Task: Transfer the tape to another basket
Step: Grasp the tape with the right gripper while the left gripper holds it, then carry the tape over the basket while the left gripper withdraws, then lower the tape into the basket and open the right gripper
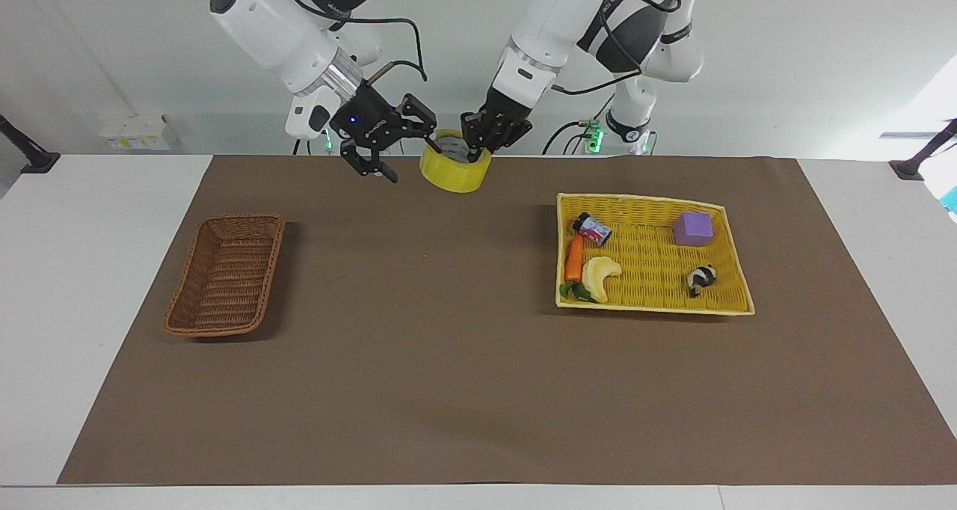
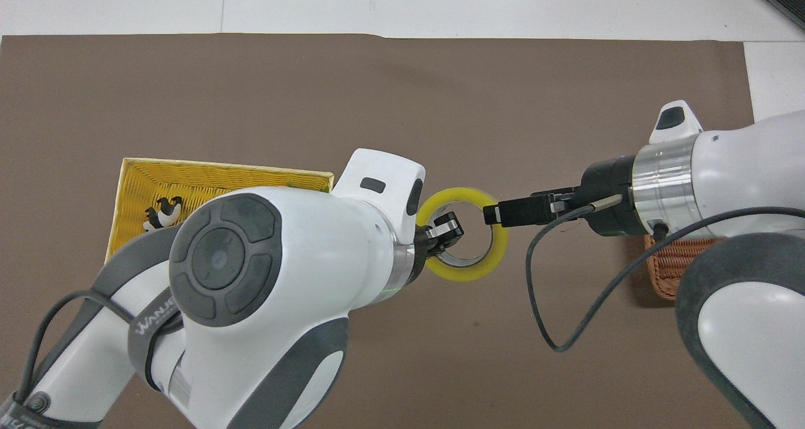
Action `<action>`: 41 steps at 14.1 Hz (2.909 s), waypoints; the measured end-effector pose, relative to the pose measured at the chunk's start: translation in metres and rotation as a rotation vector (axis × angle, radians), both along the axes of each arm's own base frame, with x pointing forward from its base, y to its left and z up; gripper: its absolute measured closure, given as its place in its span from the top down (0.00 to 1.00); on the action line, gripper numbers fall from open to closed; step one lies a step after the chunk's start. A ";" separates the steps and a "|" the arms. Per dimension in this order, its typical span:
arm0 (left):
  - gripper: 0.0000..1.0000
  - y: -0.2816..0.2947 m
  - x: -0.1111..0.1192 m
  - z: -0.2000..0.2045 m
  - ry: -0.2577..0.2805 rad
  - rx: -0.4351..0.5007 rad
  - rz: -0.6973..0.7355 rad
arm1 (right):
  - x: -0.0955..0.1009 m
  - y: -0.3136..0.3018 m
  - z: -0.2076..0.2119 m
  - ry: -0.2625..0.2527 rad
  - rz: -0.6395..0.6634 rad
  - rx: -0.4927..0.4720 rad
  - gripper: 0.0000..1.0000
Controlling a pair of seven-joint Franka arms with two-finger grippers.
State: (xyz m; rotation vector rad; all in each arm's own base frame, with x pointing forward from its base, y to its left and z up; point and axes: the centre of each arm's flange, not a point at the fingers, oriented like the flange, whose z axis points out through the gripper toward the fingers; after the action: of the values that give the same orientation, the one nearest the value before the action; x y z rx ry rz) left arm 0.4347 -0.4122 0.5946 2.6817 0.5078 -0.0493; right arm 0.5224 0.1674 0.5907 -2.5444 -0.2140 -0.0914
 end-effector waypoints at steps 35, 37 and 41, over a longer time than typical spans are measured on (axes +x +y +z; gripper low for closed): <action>1.00 0.244 0.086 0.021 -0.077 0.209 -0.285 | 0.014 -0.208 -0.056 0.097 -0.125 -0.152 0.00; 1.00 0.295 0.095 0.017 -0.075 0.239 -0.339 | 0.025 -0.250 -0.093 0.128 -0.154 -0.152 0.00; 1.00 0.361 0.103 0.014 -0.084 0.345 -0.427 | 0.030 -0.311 -0.149 0.157 -0.176 -0.147 0.00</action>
State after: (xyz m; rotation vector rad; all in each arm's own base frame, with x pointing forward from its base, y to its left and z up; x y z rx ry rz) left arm 0.5380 -0.0516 0.6090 3.0660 -0.1007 0.0331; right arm 0.5528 -0.1434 0.4420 -2.6972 0.0669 0.0594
